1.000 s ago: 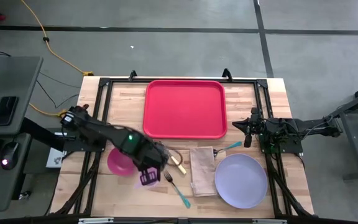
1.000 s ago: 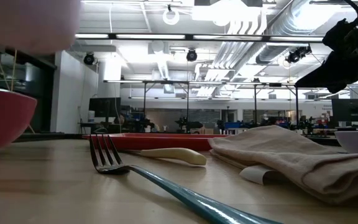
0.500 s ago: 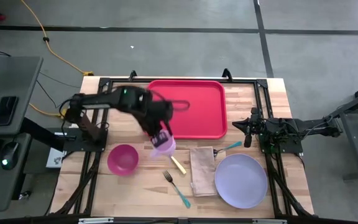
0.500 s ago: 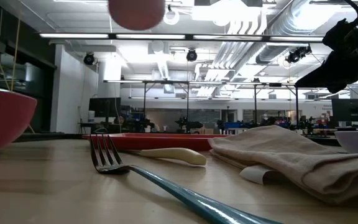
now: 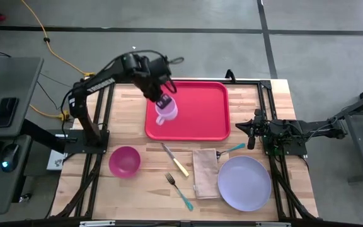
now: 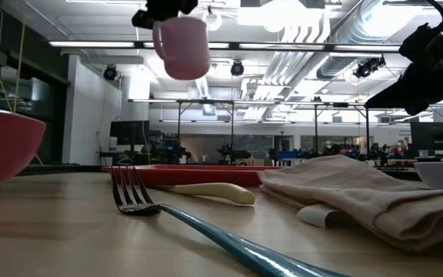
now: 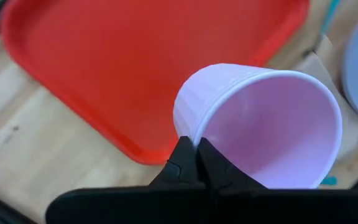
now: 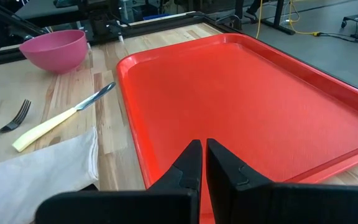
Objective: Set up tray
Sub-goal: Put the purple mug on the top left of the orange serving tray
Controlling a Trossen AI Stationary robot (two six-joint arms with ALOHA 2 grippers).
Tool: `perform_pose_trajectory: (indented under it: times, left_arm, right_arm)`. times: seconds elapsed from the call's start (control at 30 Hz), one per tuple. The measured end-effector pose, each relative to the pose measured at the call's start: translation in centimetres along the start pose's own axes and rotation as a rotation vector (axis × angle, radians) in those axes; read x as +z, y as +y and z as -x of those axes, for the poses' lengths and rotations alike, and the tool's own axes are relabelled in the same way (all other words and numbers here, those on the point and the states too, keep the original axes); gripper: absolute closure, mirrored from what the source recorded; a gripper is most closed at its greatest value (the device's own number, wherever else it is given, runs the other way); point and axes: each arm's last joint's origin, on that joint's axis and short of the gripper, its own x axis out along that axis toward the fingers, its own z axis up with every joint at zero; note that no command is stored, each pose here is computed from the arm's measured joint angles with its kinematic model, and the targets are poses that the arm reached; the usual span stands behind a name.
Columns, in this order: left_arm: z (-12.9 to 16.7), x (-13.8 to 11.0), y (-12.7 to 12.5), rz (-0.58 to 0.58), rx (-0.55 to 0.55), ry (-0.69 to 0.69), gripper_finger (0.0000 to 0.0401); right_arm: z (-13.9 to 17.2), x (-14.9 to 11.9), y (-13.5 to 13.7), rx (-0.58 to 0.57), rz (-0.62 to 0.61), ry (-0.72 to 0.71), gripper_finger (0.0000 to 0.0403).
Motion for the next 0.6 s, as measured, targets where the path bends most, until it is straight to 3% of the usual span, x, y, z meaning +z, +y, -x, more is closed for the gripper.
perform_pose_trajectory:
  times: [0.6]
  left_arm:
    - [0.2,3.7,11.5,0.187,0.117,-0.031,0.0390]
  right_arm:
    - [0.0,0.0,0.0,0.000,-0.005,-0.001,0.0402]
